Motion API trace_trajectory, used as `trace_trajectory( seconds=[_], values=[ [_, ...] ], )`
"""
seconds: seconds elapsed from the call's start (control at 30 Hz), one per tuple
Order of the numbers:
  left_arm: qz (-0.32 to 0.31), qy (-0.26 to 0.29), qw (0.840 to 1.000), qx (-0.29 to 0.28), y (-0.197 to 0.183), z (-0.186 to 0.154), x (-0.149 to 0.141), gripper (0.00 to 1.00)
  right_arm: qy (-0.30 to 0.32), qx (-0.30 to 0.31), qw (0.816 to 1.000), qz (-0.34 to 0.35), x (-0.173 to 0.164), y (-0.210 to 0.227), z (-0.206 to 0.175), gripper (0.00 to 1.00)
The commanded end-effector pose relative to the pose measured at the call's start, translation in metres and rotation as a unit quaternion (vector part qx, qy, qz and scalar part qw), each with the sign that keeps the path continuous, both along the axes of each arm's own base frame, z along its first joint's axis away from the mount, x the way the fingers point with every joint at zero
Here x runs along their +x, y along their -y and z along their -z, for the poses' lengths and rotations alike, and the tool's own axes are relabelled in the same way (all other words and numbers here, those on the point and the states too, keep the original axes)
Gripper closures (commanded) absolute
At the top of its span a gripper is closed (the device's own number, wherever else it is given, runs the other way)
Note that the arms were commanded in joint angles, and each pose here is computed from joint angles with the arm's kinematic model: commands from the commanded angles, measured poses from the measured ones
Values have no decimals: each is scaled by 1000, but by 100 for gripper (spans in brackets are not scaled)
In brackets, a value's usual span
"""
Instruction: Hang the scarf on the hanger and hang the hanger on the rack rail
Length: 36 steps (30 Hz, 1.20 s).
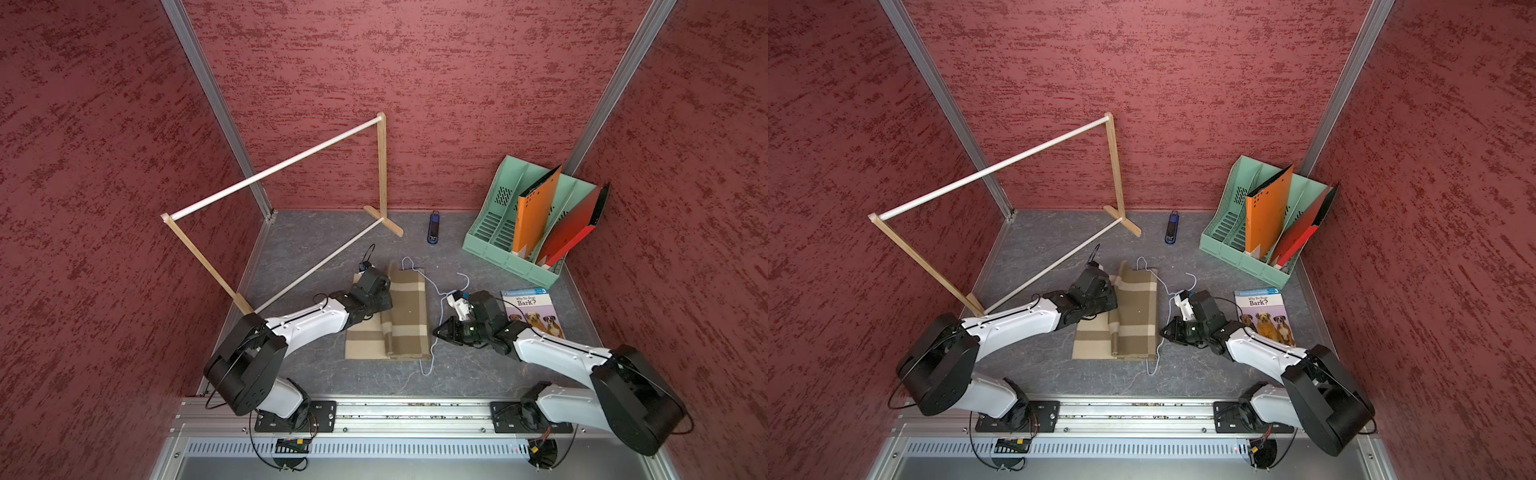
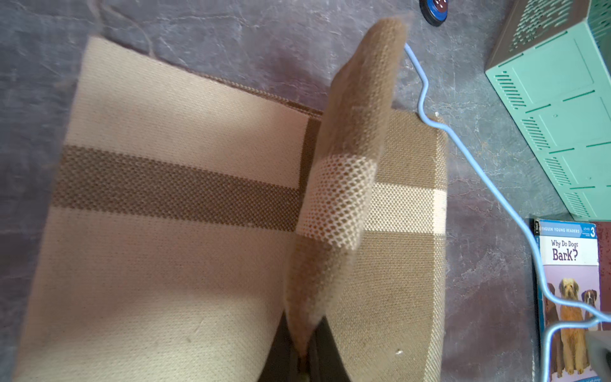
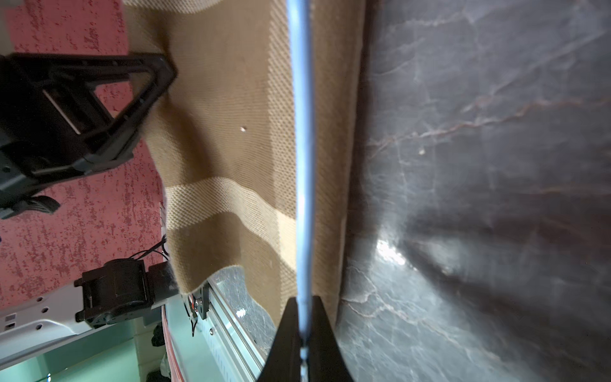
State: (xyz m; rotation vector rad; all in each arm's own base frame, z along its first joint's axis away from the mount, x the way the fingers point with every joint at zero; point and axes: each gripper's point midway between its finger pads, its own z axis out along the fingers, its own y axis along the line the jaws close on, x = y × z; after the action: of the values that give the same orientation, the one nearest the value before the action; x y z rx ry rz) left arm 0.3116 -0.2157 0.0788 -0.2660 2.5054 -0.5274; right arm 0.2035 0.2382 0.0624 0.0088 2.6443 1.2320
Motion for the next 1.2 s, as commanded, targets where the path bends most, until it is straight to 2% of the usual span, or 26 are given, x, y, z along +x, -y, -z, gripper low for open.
trace_trajectory(
  seconds=[0.0,0.37,1.17],
  values=[
    [-8,0,1000,7,-11,-1,-1,100,-4,6,1000,-21,-3,-5,-3,100],
    [-11,8,1000,13,-20,-8,-1,100,15,46,999,18,16,-21,-21,100],
    [-34,-4,999,30,-71,-1,9,100,15,27,998,48,16,-31,-16,100]
  ],
)
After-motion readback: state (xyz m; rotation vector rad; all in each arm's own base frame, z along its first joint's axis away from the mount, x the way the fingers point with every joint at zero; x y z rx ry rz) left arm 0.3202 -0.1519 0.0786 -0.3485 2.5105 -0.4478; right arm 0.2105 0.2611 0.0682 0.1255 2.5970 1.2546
